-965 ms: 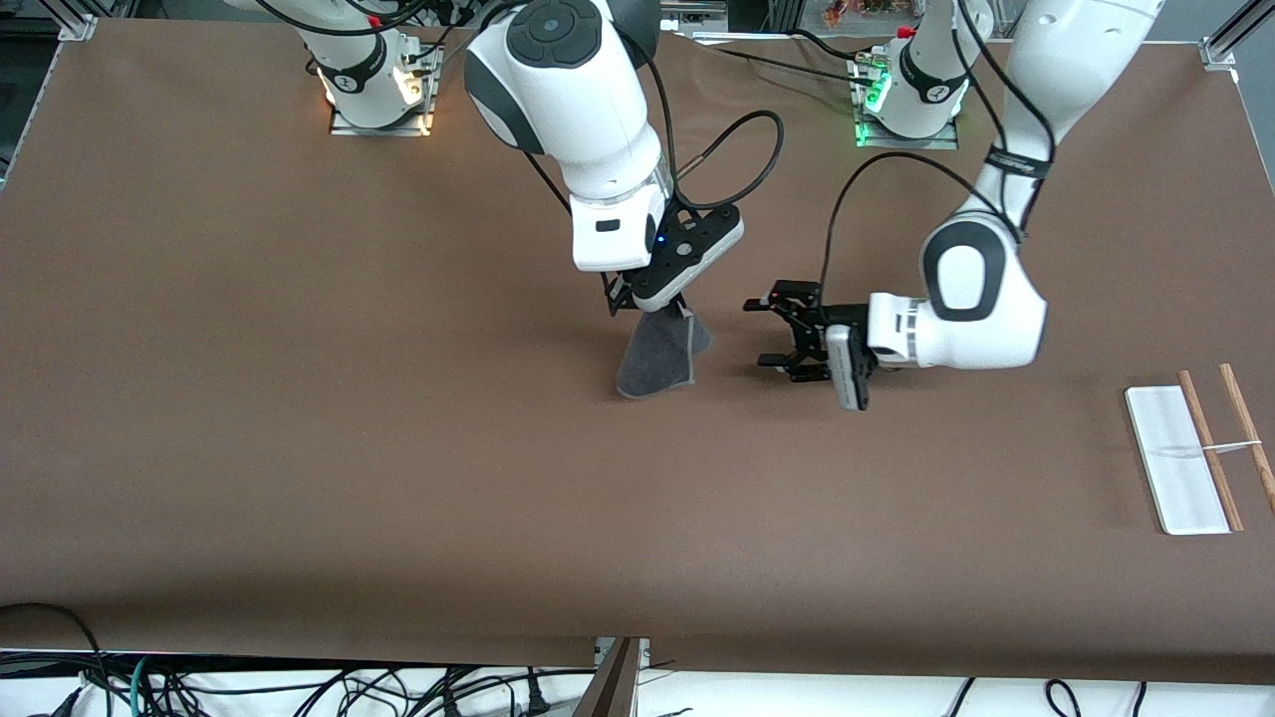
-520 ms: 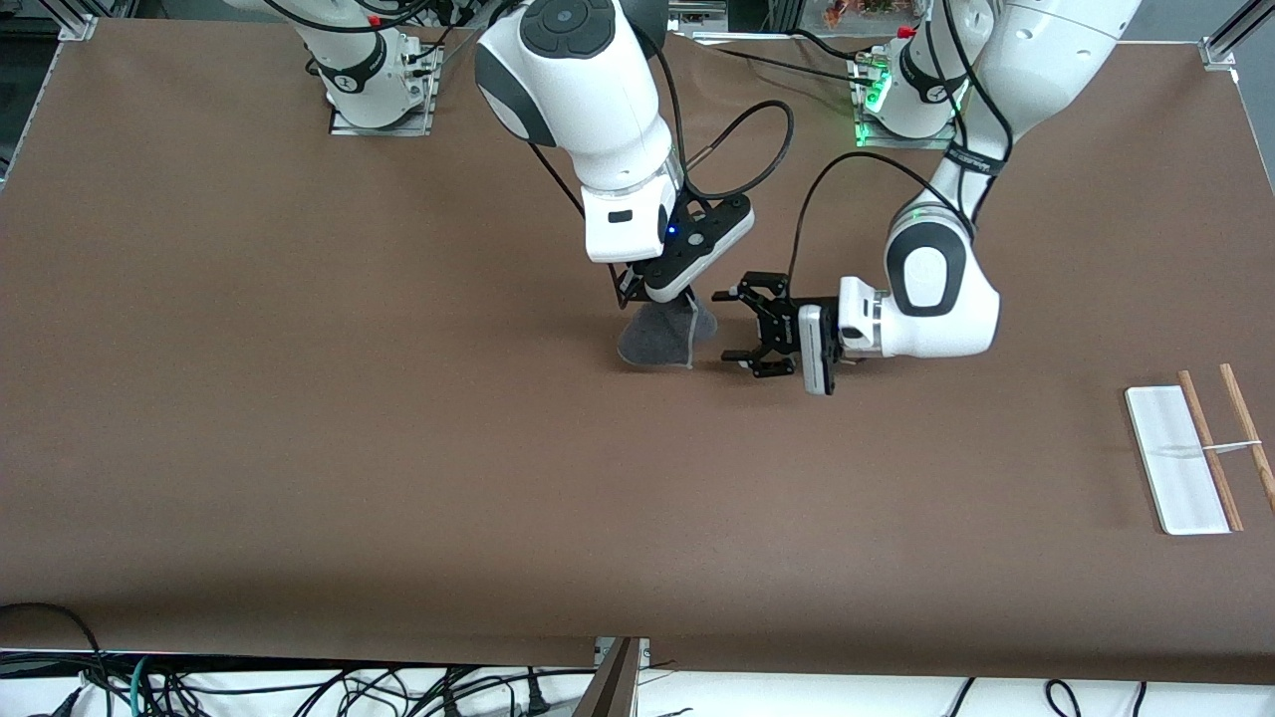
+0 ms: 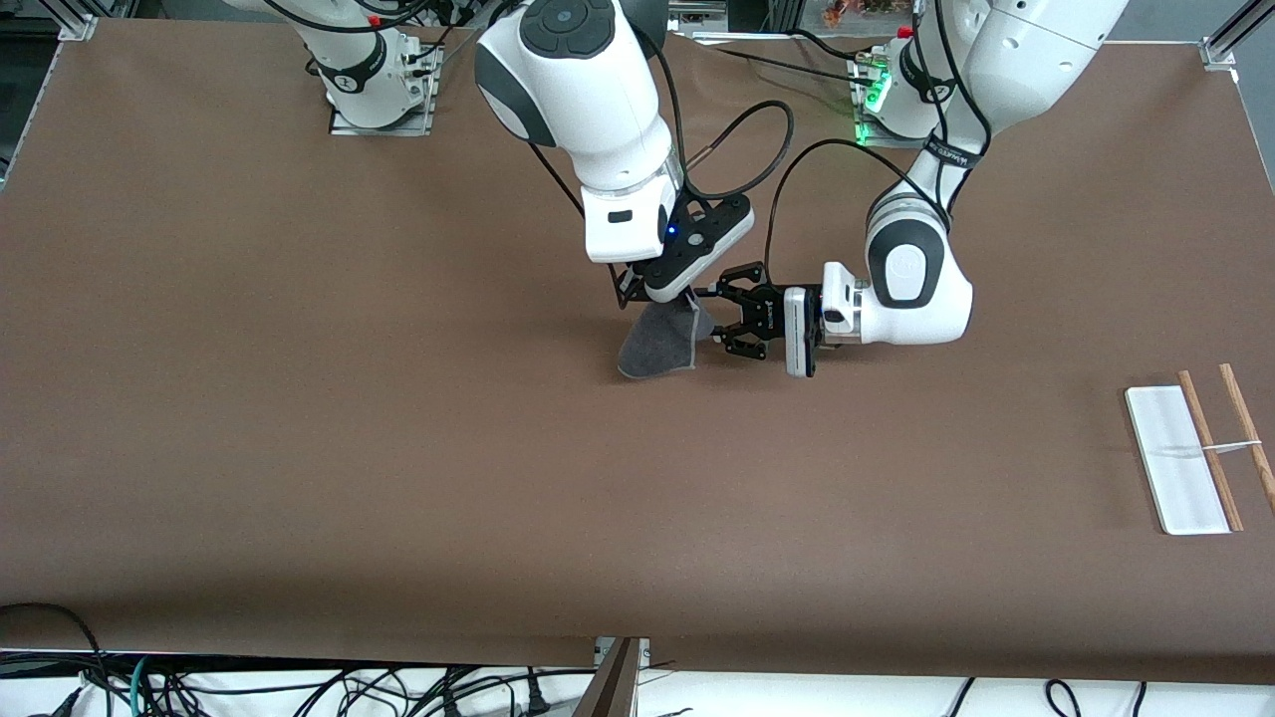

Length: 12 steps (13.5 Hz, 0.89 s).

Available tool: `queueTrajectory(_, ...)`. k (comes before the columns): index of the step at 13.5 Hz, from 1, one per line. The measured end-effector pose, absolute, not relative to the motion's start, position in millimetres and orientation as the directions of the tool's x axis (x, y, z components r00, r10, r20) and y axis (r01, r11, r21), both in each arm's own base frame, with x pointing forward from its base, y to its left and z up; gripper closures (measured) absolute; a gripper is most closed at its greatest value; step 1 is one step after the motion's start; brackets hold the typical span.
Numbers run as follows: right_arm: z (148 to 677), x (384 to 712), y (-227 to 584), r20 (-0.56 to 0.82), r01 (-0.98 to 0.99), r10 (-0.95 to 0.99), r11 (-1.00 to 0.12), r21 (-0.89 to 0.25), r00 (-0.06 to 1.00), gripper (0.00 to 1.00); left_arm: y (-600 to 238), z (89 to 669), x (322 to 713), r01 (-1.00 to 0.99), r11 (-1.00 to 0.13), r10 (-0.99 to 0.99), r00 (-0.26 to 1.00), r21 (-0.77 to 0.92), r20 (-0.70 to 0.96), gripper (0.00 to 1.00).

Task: Pass towel and hang on rack
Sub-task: 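Grasp the hanging towel with the left gripper beside the right gripper, then open the right gripper while the left gripper pulls the towel away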

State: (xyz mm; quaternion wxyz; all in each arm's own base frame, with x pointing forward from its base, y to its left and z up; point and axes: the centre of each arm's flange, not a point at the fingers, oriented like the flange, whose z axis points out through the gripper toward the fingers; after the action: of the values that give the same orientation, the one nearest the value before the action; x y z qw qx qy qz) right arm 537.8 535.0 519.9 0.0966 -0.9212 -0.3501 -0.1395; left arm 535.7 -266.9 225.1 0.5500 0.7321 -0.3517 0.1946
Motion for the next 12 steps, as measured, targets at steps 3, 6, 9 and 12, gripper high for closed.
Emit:
queueTrajectory(3, 519.9, 537.8, 535.0, 0.325, 0.672, 0.618, -0.736, -0.08, 0.716, 0.98, -265.4, 227.0, 538.4, -0.735, -0.148, -0.298, 0.671, 0.661, 0.679, 0.82)
queueTrajectory(6, 519.9, 537.8, 535.0, 0.325, 0.672, 0.618, -0.736, -0.08, 0.716, 0.98, -261.8, 228.3, 541.4, -0.737, -0.152, -0.292, 0.67, 0.658, 0.683, 0.98)
queueTrajectory(9, 521.7, 538.7, 533.8, 0.328, 0.671, 0.616, -0.738, -0.079, 0.716, 0.93, -258.7, 230.0, 544.1, -0.739, -0.156, -0.287, 0.669, 0.656, 0.686, 0.97)
queueTrajectory(12, 540.2, 540.6, 525.1, 0.35, 0.664, 0.604, -0.744, -0.076, 0.716, 0.73, -252.3, 232.9, 548.9, -0.741, -0.162, -0.277, 0.669, 0.652, 0.69, 0.97)
